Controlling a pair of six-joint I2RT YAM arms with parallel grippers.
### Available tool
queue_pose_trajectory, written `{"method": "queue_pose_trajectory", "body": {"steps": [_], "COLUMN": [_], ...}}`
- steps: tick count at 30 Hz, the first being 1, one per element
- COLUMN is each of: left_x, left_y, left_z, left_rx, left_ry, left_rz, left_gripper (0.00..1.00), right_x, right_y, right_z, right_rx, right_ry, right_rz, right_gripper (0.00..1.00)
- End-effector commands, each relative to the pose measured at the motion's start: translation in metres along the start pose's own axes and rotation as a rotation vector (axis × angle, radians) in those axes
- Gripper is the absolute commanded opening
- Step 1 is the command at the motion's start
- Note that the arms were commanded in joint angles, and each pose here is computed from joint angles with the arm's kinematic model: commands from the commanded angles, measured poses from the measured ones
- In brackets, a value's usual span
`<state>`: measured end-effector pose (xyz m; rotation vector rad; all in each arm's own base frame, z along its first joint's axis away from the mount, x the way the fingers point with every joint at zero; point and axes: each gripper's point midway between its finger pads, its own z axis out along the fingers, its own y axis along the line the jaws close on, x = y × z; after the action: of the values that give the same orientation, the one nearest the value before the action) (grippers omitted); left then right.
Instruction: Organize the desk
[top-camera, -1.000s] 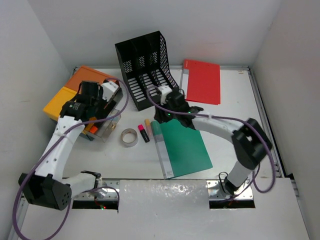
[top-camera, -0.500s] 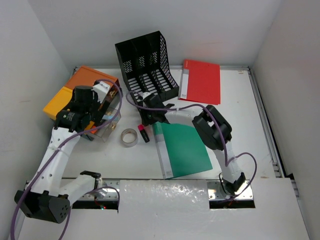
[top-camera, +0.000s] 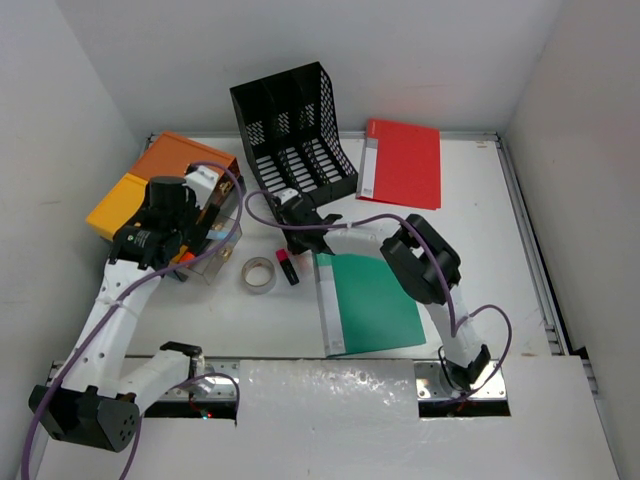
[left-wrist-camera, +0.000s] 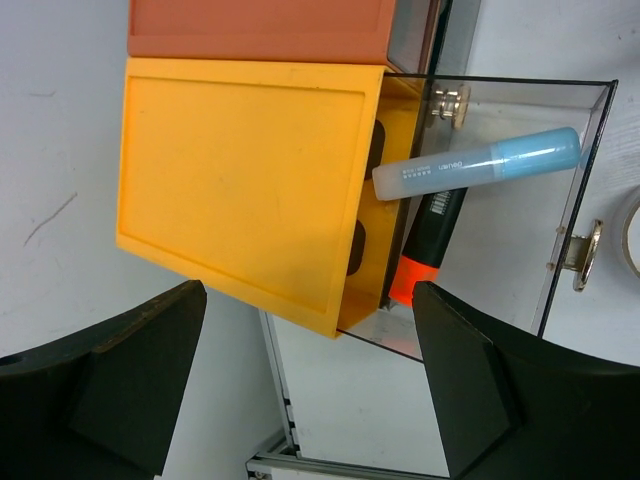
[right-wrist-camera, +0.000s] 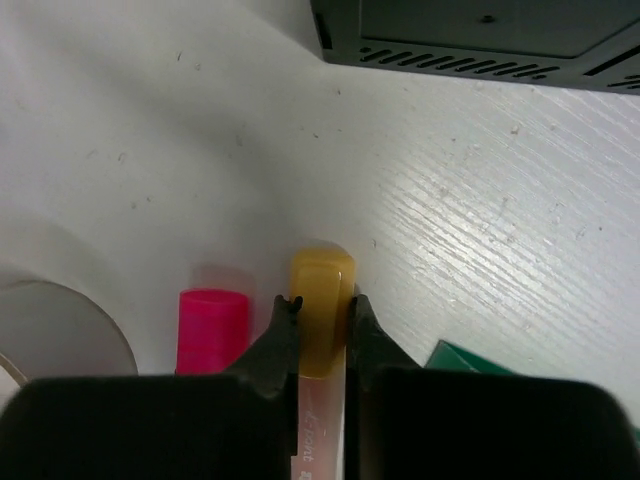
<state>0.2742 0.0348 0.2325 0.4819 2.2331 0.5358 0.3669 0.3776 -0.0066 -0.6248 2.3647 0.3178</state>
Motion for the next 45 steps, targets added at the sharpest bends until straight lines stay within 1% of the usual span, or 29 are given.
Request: {"method": "queue_pose_trajectory", "body": {"steps": [1, 5, 6, 8, 9, 11, 12, 13, 14, 15, 17, 18, 19, 20, 21, 22, 23, 25, 26, 27, 30, 33, 35, 38, 41, 42, 44, 45], "left_x": [-0.005, -0.004, -0.003, -0.008, -0.010, -0.017, -0.020, -0.024, -0.027, -0.028, -0.025, -0.021, -0.020, -0.016, -0.015, -0.015, -0.016, -0.018, -0.018, -0.019, -0.019, -0.017, -0.018, -0.020, -0.020, -0.020, -0.021, -0.021], "left_y": [0.006, 0.010, 0.012, 0.014, 0.015, 0.021, 0.024, 0.027, 0.032, 0.038, 0.054, 0.064, 0.072, 0.079, 0.083, 0.089, 0.091, 0.095, 0.096, 0.097, 0.096, 0.094, 0.093, 0.093, 0.092, 0.092, 0.092, 0.092], "left_z": [0.000, 0.003, 0.003, 0.000, -0.001, -0.006, -0.009, -0.012, -0.018, -0.021, -0.032, -0.036, -0.044, -0.050, -0.054, -0.062, -0.066, -0.073, -0.073, -0.073, -0.070, -0.068, -0.069, -0.069, -0.068, -0.068, -0.068, -0.068], "left_rx": [-0.031, -0.065, -0.080, -0.094, -0.098, -0.119, -0.130, -0.140, -0.162, -0.183, -0.251, -0.293, -0.329, -0.373, -0.389, -0.414, -0.423, -0.433, -0.435, -0.437, -0.436, -0.429, -0.425, -0.419, -0.410, -0.409, -0.409, -0.409], "left_ry": [-0.037, -0.039, -0.035, -0.058, -0.068, -0.108, -0.124, -0.147, -0.169, -0.179, -0.200, -0.201, -0.226, -0.219, -0.222, -0.236, -0.245, -0.258, -0.257, -0.260, -0.257, -0.253, -0.257, -0.261, -0.262, -0.260, -0.260, -0.262], "left_rz": [-0.052, -0.072, -0.080, -0.121, -0.137, -0.191, -0.213, -0.233, -0.270, -0.291, -0.340, -0.365, -0.386, -0.403, -0.414, -0.439, -0.450, -0.461, -0.461, -0.462, -0.449, -0.440, -0.441, -0.440, -0.434, -0.432, -0.432, -0.431], "left_gripper": [0.83, 0.83, 0.83, 0.83, 0.83, 0.86, 0.87, 0.87, 0.88, 0.88, 0.88, 0.88, 0.88, 0.88, 0.88, 0.88, 0.88, 0.88, 0.88, 0.88, 0.88, 0.88, 0.88, 0.88, 0.88, 0.88, 0.88, 0.88], "right_x": [0.015, -0.034, -0.060, -0.090, -0.125, -0.160, -0.191, -0.204, -0.224, -0.237, -0.246, -0.247, -0.251, -0.251, -0.267, -0.252, -0.266, -0.264, -0.253, -0.256, -0.231, -0.207, -0.198, -0.192, -0.184, -0.183, -0.178, -0.178], "right_y": [-0.022, -0.022, -0.015, -0.007, 0.003, 0.012, 0.023, 0.032, 0.043, 0.058, 0.093, 0.109, 0.141, 0.156, 0.177, 0.192, 0.204, 0.223, 0.232, 0.242, 0.264, 0.266, 0.263, 0.259, 0.256, 0.256, 0.256, 0.255], "right_z": [-0.002, -0.024, -0.040, -0.061, -0.086, -0.114, -0.143, -0.155, -0.173, -0.188, -0.194, -0.193, -0.190, -0.185, -0.199, -0.168, -0.177, -0.166, -0.144, -0.147, -0.129, -0.119, -0.124, -0.128, -0.124, -0.123, -0.117, -0.117], "right_rx": [0.097, 0.092, 0.060, 0.015, -0.033, -0.071, -0.122, -0.160, -0.200, -0.254, -0.344, -0.397, -0.505, -0.553, -0.612, -0.656, -0.689, -0.739, -0.765, -0.789, -0.824, -0.816, -0.826, -0.819, -0.806, -0.804, -0.801, -0.797], "right_ry": [0.034, -0.098, -0.172, -0.263, -0.383, -0.508, -0.631, -0.691, -0.786, -0.845, -0.900, -0.903, -0.910, -0.896, -0.937, -0.883, -0.920, -0.918, -0.890, -0.910, -0.875, -0.829, -0.818, -0.820, -0.788, -0.780, -0.753, -0.751], "right_rz": [-0.028, -0.066, -0.081, -0.101, -0.123, -0.142, -0.154, -0.168, -0.184, -0.237, -0.303, -0.324, -0.362, -0.370, -0.367, -0.376, -0.356, -0.341, -0.328, -0.328, -0.389, -0.429, -0.430, -0.443, -0.460, -0.462, -0.465, -0.465], "right_gripper": [0.00, 0.00, 0.00, 0.00, 0.00, 0.00, 0.00, 0.00, 0.00, 0.00, 0.00, 0.00, 0.00, 0.00, 0.00, 0.00, 0.00, 0.00, 0.00, 0.00, 0.00, 0.00, 0.00, 0.00, 0.00, 0.02, 0.13, 0.28]}}
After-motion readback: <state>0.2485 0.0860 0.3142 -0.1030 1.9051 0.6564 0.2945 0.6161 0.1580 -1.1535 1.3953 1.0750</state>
